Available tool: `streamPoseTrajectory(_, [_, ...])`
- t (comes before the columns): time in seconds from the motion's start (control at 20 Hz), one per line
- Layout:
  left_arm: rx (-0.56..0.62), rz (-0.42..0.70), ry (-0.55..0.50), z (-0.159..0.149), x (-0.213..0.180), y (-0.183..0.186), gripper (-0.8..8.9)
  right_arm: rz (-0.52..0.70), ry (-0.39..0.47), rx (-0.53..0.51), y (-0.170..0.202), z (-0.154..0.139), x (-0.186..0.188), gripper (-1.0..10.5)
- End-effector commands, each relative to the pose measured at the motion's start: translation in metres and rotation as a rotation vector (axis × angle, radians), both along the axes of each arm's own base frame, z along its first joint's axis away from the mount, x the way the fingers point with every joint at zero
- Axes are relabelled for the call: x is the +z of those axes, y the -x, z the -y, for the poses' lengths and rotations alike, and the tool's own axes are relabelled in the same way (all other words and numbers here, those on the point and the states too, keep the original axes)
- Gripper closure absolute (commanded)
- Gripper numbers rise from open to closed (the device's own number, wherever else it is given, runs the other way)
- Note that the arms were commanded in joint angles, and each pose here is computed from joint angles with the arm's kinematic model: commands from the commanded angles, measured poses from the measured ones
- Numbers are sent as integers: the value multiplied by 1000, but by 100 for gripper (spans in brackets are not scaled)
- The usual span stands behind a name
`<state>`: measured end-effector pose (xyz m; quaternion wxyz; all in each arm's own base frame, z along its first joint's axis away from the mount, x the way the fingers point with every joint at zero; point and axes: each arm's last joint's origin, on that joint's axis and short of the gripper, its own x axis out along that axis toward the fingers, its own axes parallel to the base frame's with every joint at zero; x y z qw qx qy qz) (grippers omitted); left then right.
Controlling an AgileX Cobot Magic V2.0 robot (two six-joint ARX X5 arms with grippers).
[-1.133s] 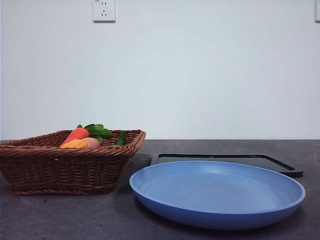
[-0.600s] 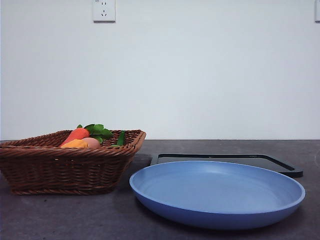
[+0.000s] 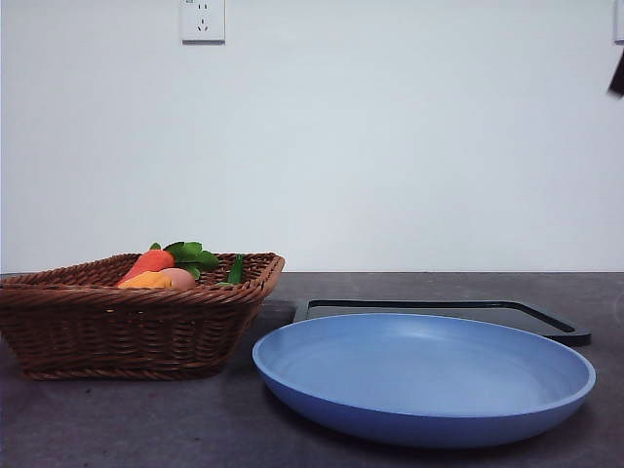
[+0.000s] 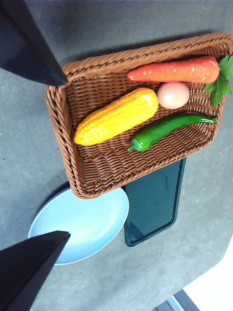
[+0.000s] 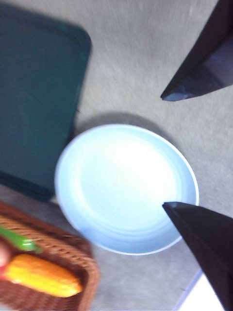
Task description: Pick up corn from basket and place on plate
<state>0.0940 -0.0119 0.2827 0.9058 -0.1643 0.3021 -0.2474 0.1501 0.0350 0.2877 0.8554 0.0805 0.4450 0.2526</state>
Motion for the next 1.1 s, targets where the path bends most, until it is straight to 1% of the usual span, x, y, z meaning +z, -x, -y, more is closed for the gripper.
streamPoseTrajectory(0.05, [-8,24,1,0,6,0,331,-54,-1,24,-20,-9,-7,605])
streamPoseTrajectory(0.2, [-7,22,3,0,6,0,331,-149,19,61,-46,-22,-30,605])
streamPoseTrajectory(0.35, [-7,20,3,0,6,0,331,-235,56,100,-68,-37,-56,608])
streamPoseTrajectory(0.55, [-7,20,3,0,6,0,331,-310,95,133,-85,-51,-85,618])
streamPoseTrajectory(0.7, [-7,19,3,0,6,0,331,-333,140,136,-91,-58,-99,622])
streamPoseTrajectory(0.75, [-7,19,3,0,6,0,331,-344,155,136,-92,-59,-103,636])
streamPoseTrajectory(0.9, [-7,19,3,0,6,0,331,-362,160,139,-96,-61,-112,687])
streamPoseTrajectory(1.1, [-6,20,3,0,6,0,331,-383,165,140,-100,-62,-120,796])
